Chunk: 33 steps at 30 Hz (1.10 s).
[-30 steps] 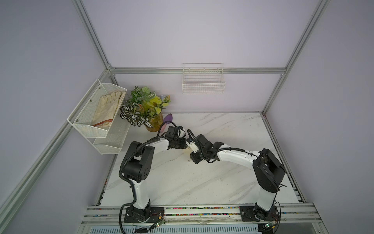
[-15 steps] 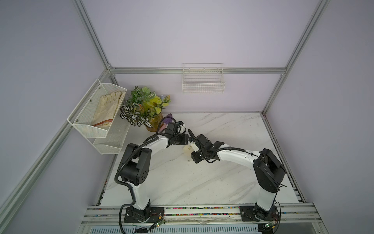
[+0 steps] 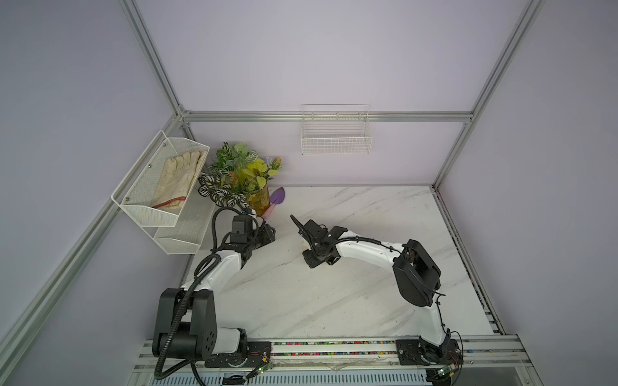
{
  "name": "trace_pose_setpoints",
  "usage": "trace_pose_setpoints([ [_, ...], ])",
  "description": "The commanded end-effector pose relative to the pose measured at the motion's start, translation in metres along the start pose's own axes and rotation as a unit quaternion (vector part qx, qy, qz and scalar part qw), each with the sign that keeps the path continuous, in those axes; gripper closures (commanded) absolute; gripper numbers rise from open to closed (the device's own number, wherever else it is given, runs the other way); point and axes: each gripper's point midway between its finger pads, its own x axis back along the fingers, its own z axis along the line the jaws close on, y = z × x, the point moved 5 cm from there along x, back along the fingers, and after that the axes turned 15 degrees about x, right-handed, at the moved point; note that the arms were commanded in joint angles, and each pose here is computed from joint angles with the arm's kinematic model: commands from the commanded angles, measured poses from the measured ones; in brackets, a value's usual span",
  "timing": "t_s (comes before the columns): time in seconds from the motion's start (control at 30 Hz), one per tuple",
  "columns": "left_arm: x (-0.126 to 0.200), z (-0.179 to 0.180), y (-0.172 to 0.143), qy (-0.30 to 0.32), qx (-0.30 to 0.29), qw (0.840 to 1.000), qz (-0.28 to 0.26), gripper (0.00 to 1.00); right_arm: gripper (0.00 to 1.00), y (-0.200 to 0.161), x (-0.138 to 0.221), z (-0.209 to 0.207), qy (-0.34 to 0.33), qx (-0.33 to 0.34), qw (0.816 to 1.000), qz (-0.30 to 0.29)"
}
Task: Place the earrings into the drawer-style jewelry box
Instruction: Pick up the earring from the center of the board.
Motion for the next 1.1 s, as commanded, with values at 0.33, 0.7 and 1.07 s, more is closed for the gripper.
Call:
trace_pose_setpoints([
  [0.33, 0.004, -0.01, -0.001, -0.043, 0.011, 0.999, 0.001, 0.44, 0.64, -0.002, -0.026, 0.002, -0.037, -0.016, 0.997, 0.062],
  [0.7, 0.001, -0.006, -0.004, -0.038, 0.01, 0.999, 0.006, 0.45, 0.64, -0.004, -0.038, 0.005, -0.03, -0.02, 0.997, 0.075],
  [1.07, -0.002, -0.006, -0.005, -0.039, 0.01, 0.999, 0.01, 0.45, 0.68, -0.012, -0.032, 0.006, -0.023, -0.016, 0.996, 0.087],
])
